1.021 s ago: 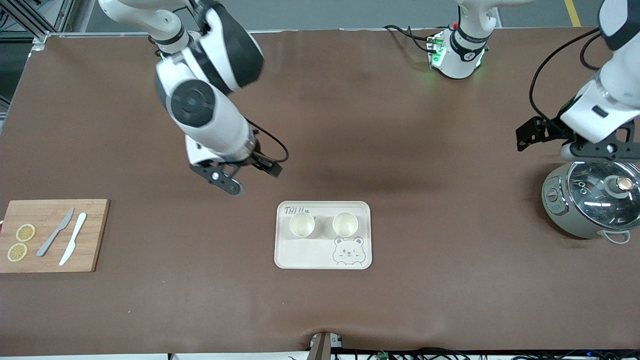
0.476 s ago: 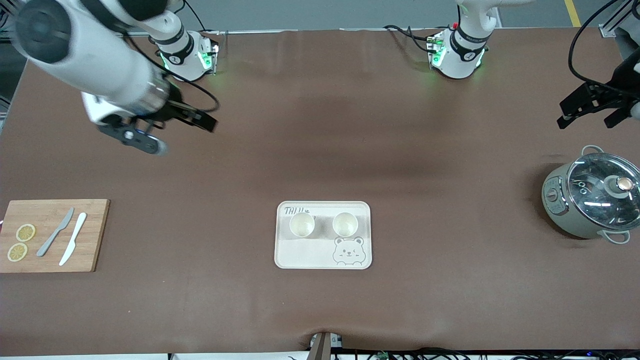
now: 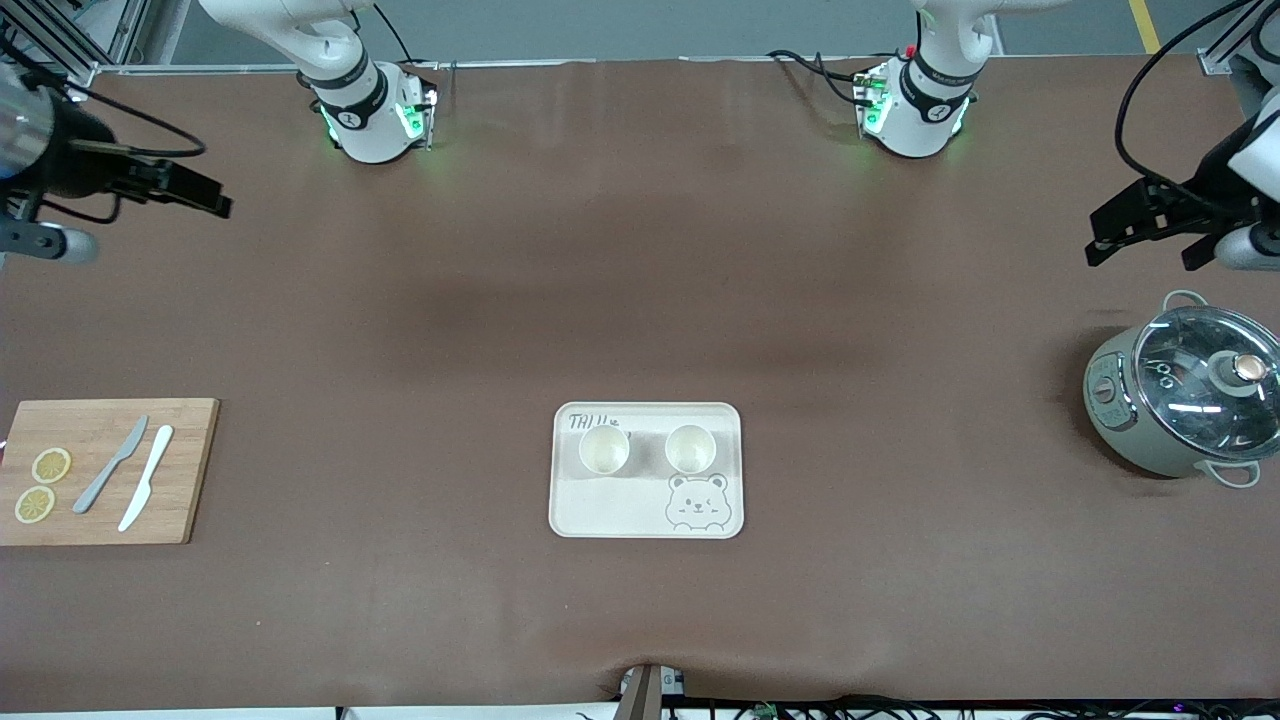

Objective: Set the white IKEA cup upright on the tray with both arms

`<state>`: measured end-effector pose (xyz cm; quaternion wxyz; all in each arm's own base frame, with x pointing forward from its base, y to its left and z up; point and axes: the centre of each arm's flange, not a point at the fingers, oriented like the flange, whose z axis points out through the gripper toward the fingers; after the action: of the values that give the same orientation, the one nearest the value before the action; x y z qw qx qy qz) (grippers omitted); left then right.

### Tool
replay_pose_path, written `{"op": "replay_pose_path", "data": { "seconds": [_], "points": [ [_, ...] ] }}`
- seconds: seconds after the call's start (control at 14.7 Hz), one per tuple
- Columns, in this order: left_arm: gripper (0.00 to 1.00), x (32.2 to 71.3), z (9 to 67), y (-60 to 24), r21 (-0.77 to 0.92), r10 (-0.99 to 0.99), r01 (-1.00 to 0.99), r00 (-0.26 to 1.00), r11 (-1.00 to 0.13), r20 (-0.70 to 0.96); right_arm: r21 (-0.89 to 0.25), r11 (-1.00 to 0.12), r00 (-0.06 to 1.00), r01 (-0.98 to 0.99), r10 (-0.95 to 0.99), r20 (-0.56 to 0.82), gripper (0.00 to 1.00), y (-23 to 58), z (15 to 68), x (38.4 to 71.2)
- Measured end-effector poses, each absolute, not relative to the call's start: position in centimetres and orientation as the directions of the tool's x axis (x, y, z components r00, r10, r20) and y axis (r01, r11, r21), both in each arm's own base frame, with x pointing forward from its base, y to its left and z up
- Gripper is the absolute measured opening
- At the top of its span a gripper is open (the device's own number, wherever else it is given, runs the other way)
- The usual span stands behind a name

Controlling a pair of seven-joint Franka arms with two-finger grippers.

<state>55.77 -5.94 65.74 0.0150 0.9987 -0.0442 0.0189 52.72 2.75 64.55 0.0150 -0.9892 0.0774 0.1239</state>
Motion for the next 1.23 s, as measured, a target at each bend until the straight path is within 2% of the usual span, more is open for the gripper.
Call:
{"op": "replay_pose_path", "data": {
  "seconds": [0.41,0.82,1.23],
  "points": [
    [1.0,56.0,65.6,-6.2,0.016,-0.212,-0.212,0.976,-0.977,0.044,-0.026,-0.999,0.99,-0.044,-0.04,-0.132,1.0,-3.2,63.6,54.5],
    [1.0,56.6,64.6,-6.2,0.019,-0.239,-0.24,0.971,-0.971,0.025,-0.026,-1.0,0.993,-0.016,-0.013,-0.117,1.0,-6.4,61.0,55.1],
    [1.0,56.9,64.1,-6.2,0.022,-0.244,-0.244,0.97,-0.969,0.017,-0.027,-1.0,0.993,-0.011,-0.008,-0.121,1.0,-6.4,60.7,55.1]
  ]
}}
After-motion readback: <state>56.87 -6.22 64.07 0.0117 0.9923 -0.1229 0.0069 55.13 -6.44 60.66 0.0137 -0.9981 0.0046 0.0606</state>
